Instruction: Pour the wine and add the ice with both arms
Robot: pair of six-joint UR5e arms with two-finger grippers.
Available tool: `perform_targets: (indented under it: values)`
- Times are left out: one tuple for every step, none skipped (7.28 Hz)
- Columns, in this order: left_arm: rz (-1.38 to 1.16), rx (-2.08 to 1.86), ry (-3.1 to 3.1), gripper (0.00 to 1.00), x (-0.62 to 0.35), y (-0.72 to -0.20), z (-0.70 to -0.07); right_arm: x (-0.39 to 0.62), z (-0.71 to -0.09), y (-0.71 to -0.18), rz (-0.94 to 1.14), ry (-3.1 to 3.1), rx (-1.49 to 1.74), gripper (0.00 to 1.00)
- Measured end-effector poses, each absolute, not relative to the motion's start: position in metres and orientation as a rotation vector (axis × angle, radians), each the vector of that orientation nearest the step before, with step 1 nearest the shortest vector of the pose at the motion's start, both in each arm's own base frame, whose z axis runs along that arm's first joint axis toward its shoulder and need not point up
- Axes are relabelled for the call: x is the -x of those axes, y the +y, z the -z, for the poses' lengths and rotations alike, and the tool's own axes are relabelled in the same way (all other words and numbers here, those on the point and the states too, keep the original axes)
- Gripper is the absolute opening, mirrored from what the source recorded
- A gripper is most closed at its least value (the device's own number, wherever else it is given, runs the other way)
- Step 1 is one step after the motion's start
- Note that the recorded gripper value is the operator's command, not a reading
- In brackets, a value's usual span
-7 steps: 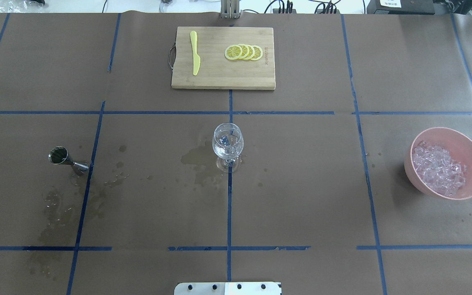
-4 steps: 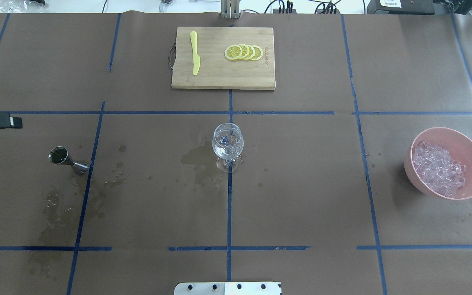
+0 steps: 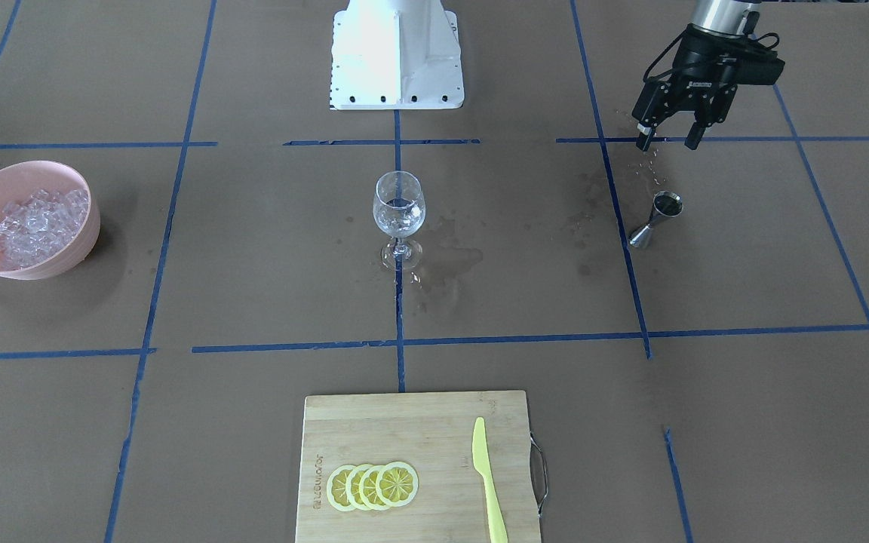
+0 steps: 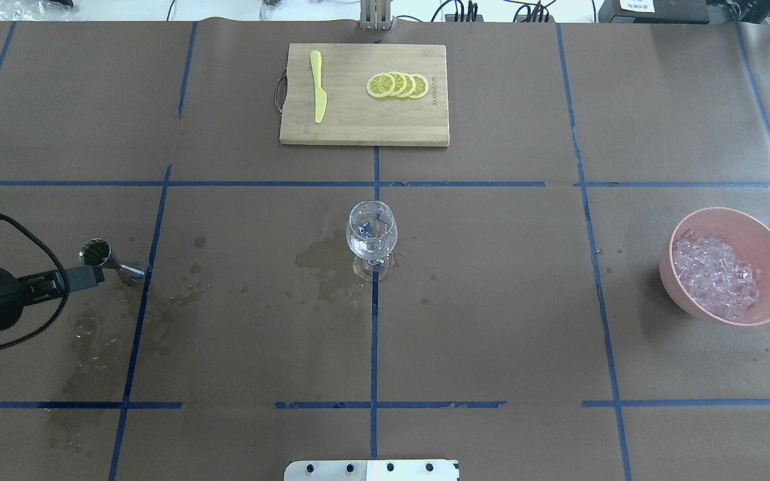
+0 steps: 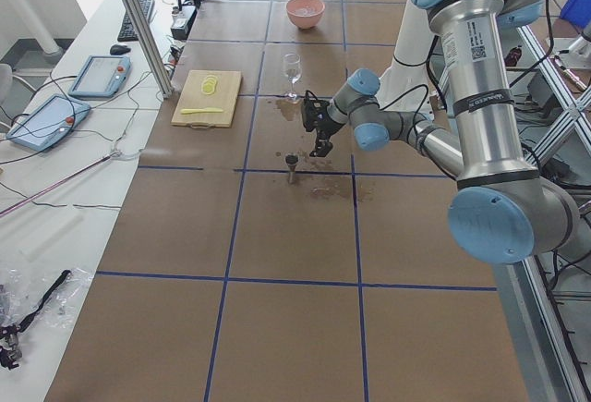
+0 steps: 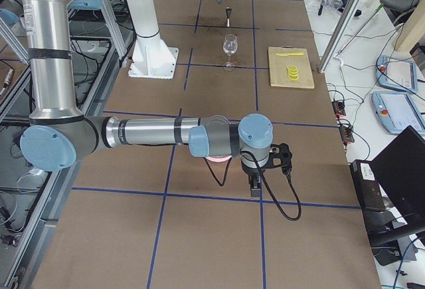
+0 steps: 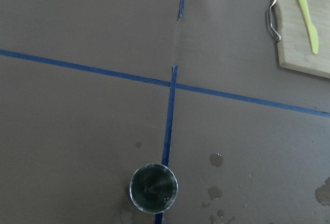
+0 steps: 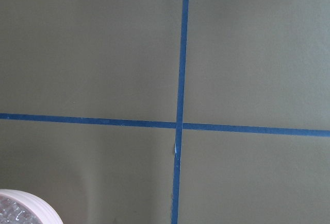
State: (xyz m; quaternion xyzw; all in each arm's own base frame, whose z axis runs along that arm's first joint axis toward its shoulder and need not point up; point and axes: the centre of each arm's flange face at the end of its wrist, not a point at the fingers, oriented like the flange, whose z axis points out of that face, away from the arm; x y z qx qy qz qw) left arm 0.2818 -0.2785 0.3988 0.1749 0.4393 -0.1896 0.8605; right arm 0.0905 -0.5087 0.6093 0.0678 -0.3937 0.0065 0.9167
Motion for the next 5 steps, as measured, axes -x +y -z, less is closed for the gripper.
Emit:
perform_targets:
  values:
    - [0.437,-0.393,0.9,0.99,-0.302,-0.255,-0.407,-0.09,-0.609,-0.509,-0.013,-0.816,-0.14,1.0]
    - [0.472,-0.434,0.873,0.99,-0.318,-0.236,-0.413,-0.09,-0.608,-0.509,-0.013,-0.818,-0.14,1.0]
    - [0.495,-0.481,0.85,0.99,-0.326,-0.226,-0.417,-0.09,-0.608,-0.509,-0.014,-0.819,-0.14,1.0]
    - [0.513,-0.533,0.829,0.99,-0.33,-0.224,-0.422,-0.09,-0.608,-0.509,-0.014,-0.819,-0.14,1.0]
    - [0.531,-0.595,0.803,0.99,-0.334,-0.226,-0.432,-0.09,-0.606,-0.509,-0.013,-0.823,-0.142,1.0]
